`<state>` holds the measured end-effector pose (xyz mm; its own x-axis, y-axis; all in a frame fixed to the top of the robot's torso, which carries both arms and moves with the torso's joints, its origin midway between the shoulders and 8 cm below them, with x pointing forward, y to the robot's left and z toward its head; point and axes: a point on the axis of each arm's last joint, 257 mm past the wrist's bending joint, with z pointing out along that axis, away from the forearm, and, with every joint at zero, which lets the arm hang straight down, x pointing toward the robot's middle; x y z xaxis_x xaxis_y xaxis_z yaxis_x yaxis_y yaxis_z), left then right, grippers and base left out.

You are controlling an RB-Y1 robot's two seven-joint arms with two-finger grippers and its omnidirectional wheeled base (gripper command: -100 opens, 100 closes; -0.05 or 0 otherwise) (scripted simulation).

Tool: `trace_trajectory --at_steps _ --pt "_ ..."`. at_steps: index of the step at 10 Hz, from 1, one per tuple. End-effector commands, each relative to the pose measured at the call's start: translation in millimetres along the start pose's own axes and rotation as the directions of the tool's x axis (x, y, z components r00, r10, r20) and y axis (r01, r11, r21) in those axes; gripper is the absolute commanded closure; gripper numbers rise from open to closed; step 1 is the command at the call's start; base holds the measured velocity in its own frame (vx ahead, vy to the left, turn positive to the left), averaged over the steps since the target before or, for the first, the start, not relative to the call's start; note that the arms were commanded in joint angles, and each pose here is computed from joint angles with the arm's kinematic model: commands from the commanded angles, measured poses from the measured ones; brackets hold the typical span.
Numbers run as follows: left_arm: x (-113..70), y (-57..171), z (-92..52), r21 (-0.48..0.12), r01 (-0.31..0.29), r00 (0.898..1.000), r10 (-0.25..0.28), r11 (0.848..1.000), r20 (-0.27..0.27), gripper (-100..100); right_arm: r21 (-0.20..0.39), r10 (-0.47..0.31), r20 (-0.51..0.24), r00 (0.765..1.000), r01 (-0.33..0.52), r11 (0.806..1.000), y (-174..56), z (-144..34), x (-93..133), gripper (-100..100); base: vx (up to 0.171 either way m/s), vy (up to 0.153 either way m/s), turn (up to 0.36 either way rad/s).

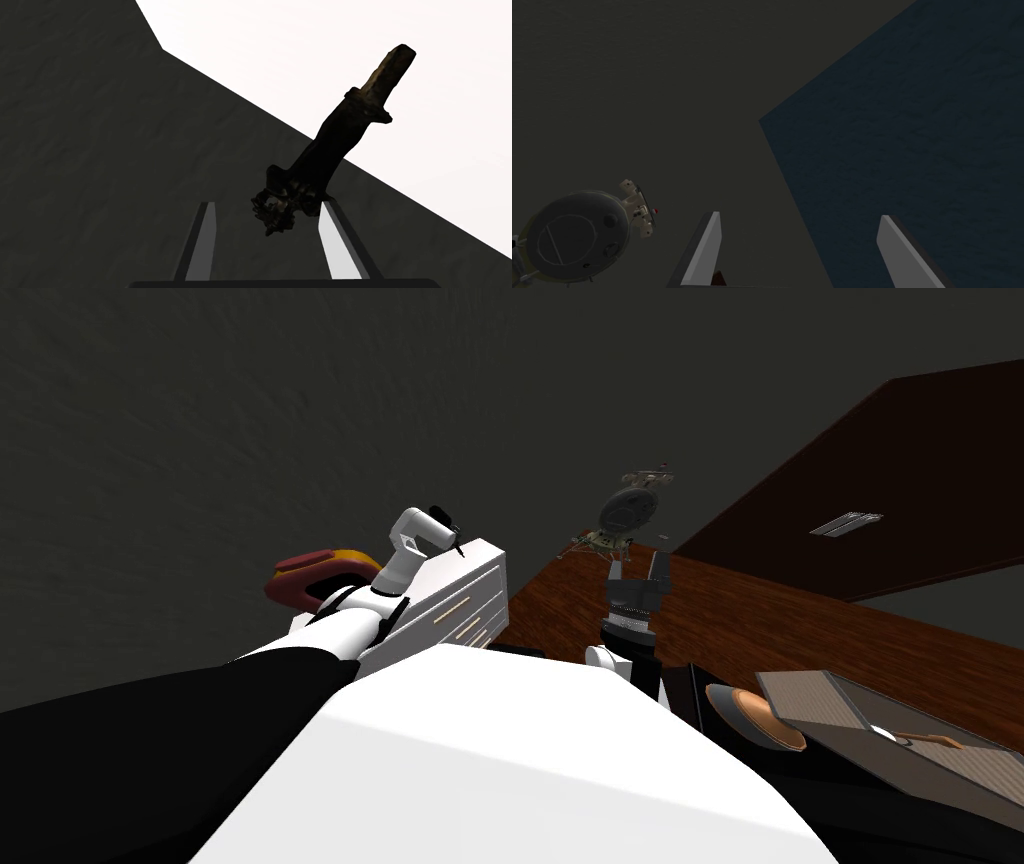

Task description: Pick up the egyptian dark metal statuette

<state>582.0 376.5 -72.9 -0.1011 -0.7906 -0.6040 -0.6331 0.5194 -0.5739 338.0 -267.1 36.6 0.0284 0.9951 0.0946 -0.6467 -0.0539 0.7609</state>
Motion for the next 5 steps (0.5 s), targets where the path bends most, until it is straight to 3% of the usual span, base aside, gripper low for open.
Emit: trace_trajectory --at_steps 1,4,5 --pt "0.0 0.0 0.0 0.0 0.0 1.0 0.0 1.0 0.0 100 0.0 0.0 0.0 1.0 0.0 1.0 0.0 0.0 0.0 0 0.0 0.0 0.0" --pt "0.0 0.0 0.0 0.0 0.0 1.0 0.0 1.0 0.0 100 0.0 0.0 0.0 1.0 0.0 1.0 0.0 0.0 0.0 0 0.0 0.0 0.0" --pt "0.0 0.0 0.0 0.0 0.0 1.0 0.0 1.0 0.0 0 0.0 0.0 0.0 1.0 0.0 1.0 0.0 0.0 0.0 0 0.0 0.0 0.0"
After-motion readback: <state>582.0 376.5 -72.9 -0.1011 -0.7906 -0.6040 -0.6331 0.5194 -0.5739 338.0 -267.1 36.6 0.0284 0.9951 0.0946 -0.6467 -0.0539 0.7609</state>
